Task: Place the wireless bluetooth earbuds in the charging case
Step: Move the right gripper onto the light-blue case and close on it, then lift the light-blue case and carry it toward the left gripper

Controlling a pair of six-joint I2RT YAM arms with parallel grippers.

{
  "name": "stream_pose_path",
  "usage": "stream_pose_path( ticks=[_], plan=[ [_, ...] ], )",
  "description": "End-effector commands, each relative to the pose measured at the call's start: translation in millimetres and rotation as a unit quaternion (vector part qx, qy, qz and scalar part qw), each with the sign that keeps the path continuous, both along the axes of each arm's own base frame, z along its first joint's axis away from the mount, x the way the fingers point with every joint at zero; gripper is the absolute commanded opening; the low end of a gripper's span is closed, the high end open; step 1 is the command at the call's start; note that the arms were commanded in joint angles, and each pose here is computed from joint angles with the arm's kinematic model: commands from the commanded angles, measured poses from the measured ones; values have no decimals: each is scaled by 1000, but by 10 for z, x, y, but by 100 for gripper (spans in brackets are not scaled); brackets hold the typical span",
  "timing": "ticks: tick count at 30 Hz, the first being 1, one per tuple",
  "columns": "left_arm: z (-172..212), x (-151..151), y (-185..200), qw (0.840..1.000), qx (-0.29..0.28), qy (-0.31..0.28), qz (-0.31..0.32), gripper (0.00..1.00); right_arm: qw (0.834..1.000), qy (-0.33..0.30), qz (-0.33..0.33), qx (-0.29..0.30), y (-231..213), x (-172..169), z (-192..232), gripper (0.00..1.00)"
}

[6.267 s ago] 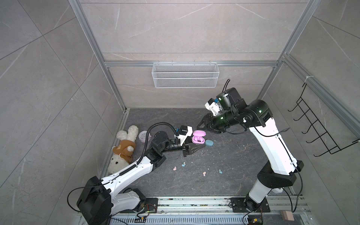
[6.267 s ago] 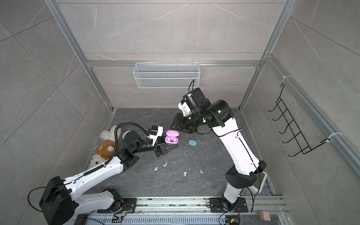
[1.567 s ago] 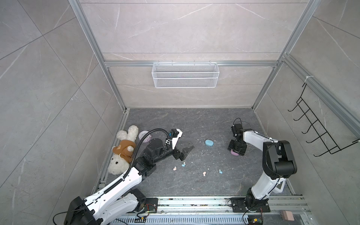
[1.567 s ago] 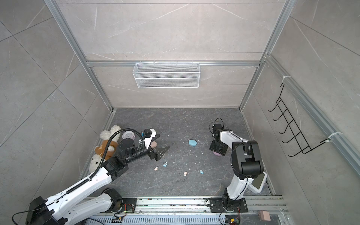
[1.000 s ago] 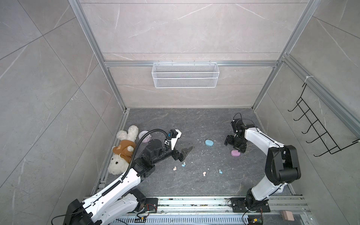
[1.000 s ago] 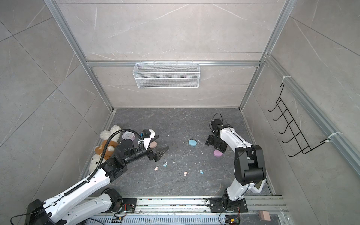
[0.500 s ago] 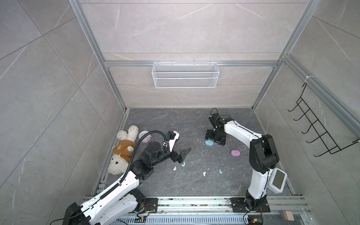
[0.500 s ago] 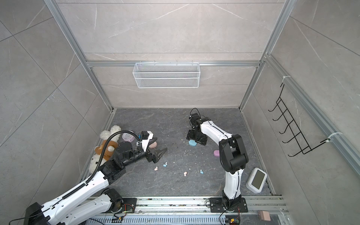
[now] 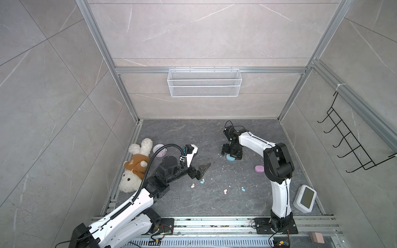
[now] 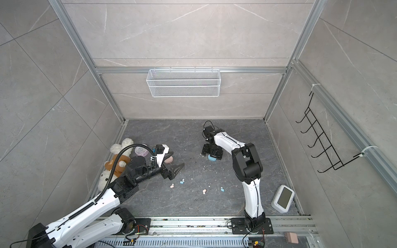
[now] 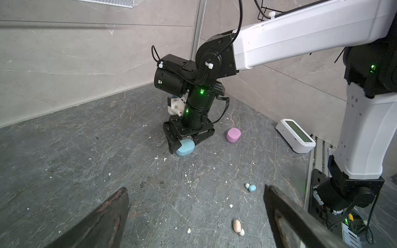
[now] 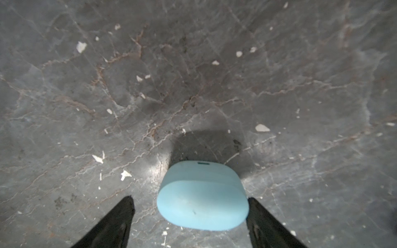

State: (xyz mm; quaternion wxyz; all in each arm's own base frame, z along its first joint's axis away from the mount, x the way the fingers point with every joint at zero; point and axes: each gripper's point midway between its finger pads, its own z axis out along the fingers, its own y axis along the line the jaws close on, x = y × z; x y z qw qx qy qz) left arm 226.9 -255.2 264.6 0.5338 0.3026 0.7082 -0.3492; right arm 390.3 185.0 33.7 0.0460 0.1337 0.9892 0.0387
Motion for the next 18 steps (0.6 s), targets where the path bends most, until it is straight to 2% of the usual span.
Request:
stream_pose_path(
  ticks=[1,18],
  plan=[
    [121,41,9,1000,-16,-9,7,100,1000,15,6,-15,-29,-26,-56,81],
    [116,58,3,1000,-12,-9,8,100,1000,12,0,-6,-28,-26,-88,60]
  ],
)
